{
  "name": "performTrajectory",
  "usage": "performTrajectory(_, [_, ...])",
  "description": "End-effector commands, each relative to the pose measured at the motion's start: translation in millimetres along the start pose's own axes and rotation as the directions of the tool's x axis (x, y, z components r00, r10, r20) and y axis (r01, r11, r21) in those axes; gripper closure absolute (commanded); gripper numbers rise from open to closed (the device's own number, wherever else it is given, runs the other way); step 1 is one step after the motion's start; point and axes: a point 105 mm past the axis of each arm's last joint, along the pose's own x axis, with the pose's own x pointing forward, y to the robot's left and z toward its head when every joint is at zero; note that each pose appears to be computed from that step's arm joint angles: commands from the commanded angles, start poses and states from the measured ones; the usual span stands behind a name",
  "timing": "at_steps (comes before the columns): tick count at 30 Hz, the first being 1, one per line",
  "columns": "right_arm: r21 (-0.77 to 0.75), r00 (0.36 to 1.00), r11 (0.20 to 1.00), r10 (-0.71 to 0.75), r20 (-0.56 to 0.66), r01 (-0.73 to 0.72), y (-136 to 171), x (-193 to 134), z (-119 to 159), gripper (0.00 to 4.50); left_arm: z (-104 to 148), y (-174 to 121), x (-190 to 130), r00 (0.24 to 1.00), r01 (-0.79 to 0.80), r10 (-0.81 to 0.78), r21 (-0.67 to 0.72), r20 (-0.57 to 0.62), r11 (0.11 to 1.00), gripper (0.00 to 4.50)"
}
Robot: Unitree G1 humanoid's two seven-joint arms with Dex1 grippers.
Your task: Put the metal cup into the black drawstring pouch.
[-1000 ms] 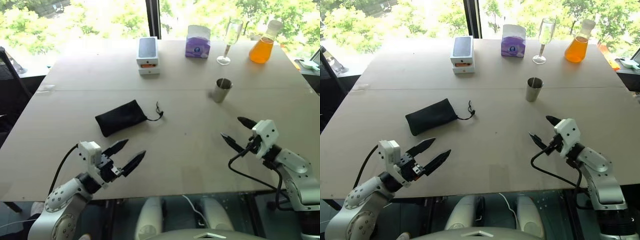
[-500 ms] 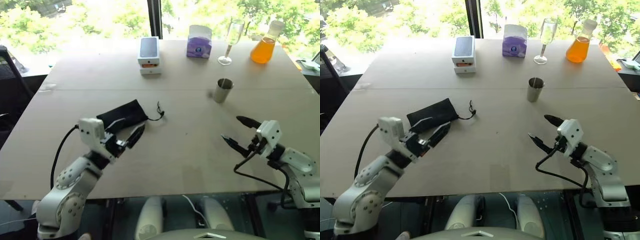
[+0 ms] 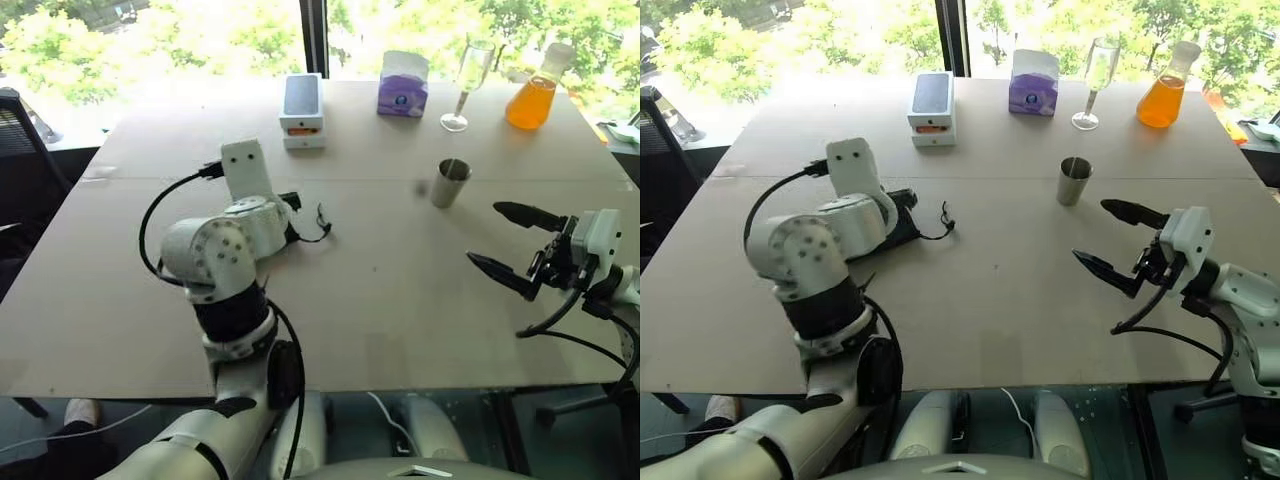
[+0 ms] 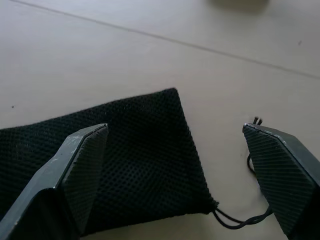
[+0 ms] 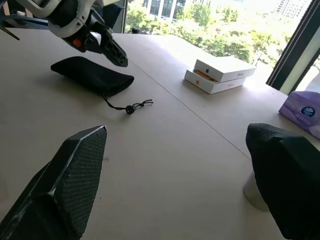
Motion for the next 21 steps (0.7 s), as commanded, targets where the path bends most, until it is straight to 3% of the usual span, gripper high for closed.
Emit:
performTrajectory(1, [-0.035, 0.999, 0.999, -0.012, 0.032, 0.013, -1.0, -0.9, 11.2, 0.0, 13.3, -7.6, -2.3, 0.999, -0.046, 0.045, 0.026, 0.008, 0.999, 0.02])
performTrajectory(7, [-0.034, 0.999, 0.999, -0.022, 0.026, 0.023, 1.6, -1.4, 9.2, 0.0, 22.6, -1.9, -0.2, 0.989, -0.145, 0.145, 0.05, 0.005, 0.988, 0.02])
performTrajectory(21, [-0.057, 0.998, 0.997, -0.059, 0.008, 0.06, 2.9, -4.6, 6.8, 0.0, 15.5, -31.4, 15.2, 0.993, -0.113, 0.116, 0.091, -0.025, 0.989, 0.02])
